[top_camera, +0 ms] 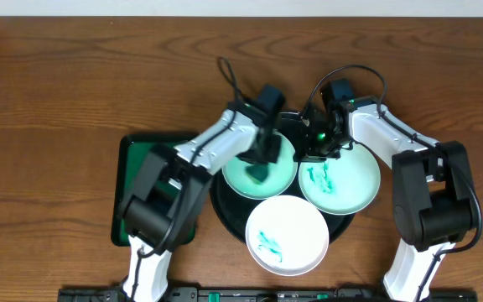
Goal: Clean dirty plates on tray and stack at the side
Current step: 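Scrub the plate surface with the sponge in the left gripper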
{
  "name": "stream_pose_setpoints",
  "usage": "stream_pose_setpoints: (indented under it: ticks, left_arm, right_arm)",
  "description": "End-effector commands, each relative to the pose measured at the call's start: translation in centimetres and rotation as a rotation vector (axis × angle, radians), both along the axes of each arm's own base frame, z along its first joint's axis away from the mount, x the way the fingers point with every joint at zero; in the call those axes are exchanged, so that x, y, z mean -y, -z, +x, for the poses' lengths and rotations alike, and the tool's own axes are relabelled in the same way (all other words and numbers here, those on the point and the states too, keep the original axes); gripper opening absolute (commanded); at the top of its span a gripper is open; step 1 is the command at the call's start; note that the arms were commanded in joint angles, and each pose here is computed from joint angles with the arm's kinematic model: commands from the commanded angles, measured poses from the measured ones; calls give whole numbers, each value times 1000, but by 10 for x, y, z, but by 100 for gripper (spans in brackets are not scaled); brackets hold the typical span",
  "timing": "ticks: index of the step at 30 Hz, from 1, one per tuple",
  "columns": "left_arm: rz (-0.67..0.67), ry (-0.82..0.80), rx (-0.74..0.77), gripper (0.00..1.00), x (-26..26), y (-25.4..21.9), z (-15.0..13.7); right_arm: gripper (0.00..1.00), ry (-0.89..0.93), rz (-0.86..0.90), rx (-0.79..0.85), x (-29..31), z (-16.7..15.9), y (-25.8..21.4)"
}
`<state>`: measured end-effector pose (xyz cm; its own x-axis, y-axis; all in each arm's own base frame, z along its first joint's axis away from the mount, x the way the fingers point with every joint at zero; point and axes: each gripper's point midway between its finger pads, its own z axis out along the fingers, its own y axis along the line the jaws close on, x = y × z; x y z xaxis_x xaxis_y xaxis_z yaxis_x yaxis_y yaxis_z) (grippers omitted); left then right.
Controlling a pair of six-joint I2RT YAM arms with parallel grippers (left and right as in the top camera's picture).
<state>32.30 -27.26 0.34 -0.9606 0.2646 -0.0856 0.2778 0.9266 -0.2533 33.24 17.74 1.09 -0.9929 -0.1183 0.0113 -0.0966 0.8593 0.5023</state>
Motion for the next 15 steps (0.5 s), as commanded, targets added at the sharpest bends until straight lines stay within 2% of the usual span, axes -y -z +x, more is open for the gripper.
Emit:
stream_pose_setpoints:
  ticks: [1, 10, 12, 15]
  left_arm:
    - [-54, 63, -207, 7, 16, 41, -52]
    - [-204, -22, -250, 7, 21, 29, -34]
    - [-182, -63, -246, 7, 7, 31, -25]
    - [-40, -152, -238, 7, -36, 41, -15]
  right_arm:
    - [1, 9, -81, -5, 17, 0, 12]
    - [1, 9, -81, -4, 17, 0, 12]
    - [1, 9, -81, -5, 17, 0, 12]
    - [1, 9, -81, -5, 17, 0, 12]
